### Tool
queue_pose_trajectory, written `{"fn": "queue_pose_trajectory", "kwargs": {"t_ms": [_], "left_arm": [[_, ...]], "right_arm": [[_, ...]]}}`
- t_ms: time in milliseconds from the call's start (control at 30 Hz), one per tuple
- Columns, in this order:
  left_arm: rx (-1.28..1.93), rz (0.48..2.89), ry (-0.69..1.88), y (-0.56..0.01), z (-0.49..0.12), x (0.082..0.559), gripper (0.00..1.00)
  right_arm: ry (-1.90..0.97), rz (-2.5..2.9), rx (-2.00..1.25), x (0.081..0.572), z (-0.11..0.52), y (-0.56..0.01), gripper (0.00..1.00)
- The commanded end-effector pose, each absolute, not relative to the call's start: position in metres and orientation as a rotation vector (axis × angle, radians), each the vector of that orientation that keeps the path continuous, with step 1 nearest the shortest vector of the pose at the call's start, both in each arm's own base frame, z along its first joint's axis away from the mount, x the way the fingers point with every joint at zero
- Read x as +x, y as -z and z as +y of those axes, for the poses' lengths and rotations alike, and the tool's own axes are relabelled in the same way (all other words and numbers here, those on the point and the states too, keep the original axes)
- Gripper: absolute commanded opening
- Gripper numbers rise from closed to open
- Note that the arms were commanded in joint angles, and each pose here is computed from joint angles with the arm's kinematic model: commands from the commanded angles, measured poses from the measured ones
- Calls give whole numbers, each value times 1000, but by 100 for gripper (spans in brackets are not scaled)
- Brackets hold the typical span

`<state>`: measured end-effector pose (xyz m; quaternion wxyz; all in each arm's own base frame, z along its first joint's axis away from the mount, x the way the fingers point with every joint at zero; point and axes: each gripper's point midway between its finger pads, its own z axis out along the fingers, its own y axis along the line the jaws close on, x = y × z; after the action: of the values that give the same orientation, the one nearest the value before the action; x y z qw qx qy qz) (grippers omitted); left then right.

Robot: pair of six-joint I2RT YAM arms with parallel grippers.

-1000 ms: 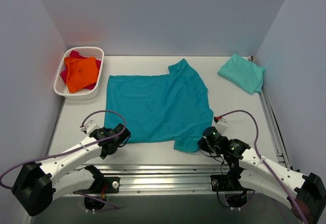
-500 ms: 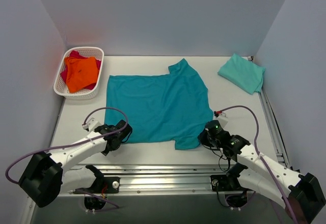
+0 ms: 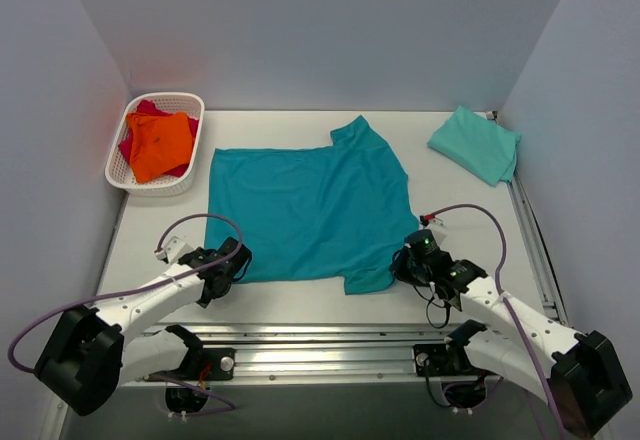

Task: Fold and stack the t-shirts
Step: Grap the side of the flattened tshirt closest away from the robot with both arms

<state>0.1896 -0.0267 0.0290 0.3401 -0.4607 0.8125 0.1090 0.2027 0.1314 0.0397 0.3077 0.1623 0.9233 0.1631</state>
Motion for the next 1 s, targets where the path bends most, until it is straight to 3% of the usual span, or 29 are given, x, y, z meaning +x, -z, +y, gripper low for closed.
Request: {"fn": "queue_pose_trajectory", "kwargs": {"t_ms": [0,300,567,700,833,967], "left_arm": [[-1211,2082,-201,-40,-40,212,64],[-1239,2062,-187,-39,-36,218,63],[-1266,2097,-225,-29,-38,219,49],[-1274,2089,-230,-30,-37,220,38],[-1285,2071,-219,-32,-36,219,15],[-1260,2056,-165,-38,-38,223,2]], "right_arm": [[-464,2411,401,218,136,-56,0],[-423,2406,417,236,123,-62,0],[-435,2428,405,246,119,-62,0],[-439,2422,402,251,115,-66,0],[-439,2429,403,252,114,-65,0],[-445,2430,401,251,114,-66,0]]}}
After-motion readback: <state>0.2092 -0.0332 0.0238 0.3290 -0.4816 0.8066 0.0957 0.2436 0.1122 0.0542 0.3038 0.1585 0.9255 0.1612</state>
